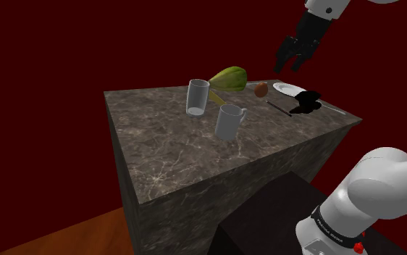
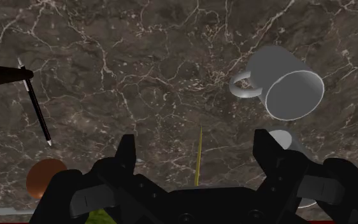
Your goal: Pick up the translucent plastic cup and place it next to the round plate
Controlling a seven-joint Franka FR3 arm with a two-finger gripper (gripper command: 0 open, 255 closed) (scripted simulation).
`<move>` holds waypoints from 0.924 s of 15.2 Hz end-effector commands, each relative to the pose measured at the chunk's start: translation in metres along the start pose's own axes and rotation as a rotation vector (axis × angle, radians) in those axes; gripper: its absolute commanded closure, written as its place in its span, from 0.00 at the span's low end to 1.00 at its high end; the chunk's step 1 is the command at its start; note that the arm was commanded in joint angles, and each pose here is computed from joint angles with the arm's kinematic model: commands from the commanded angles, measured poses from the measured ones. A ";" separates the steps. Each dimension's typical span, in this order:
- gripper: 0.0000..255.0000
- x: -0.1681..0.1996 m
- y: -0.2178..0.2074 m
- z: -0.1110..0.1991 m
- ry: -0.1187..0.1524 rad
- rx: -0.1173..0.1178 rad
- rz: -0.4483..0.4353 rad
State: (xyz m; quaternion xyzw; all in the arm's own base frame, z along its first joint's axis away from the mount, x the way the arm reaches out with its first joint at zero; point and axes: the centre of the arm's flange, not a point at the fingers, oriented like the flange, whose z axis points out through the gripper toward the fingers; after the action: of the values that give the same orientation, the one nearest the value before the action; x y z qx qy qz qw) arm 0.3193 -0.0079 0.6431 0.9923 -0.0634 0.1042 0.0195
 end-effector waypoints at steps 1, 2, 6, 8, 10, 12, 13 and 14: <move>0.00 0.000 0.000 0.000 0.000 0.000 0.000; 0.00 0.010 -0.009 0.005 -0.012 0.002 0.002; 0.00 0.049 -0.046 0.024 -0.059 0.008 0.012; 0.00 0.068 -0.064 0.035 -0.083 0.012 0.017; 0.00 0.087 -0.082 0.045 -0.107 0.015 0.022; 0.00 0.106 -0.100 0.056 -0.131 0.019 0.026; 0.00 0.116 -0.109 0.062 -0.143 0.020 0.029; 0.00 0.125 -0.118 0.068 -0.155 0.022 0.031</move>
State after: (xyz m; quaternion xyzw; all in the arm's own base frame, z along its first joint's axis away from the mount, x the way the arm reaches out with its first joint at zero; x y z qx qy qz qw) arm 0.4582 0.0823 0.6036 0.9964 -0.0776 0.0346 0.0038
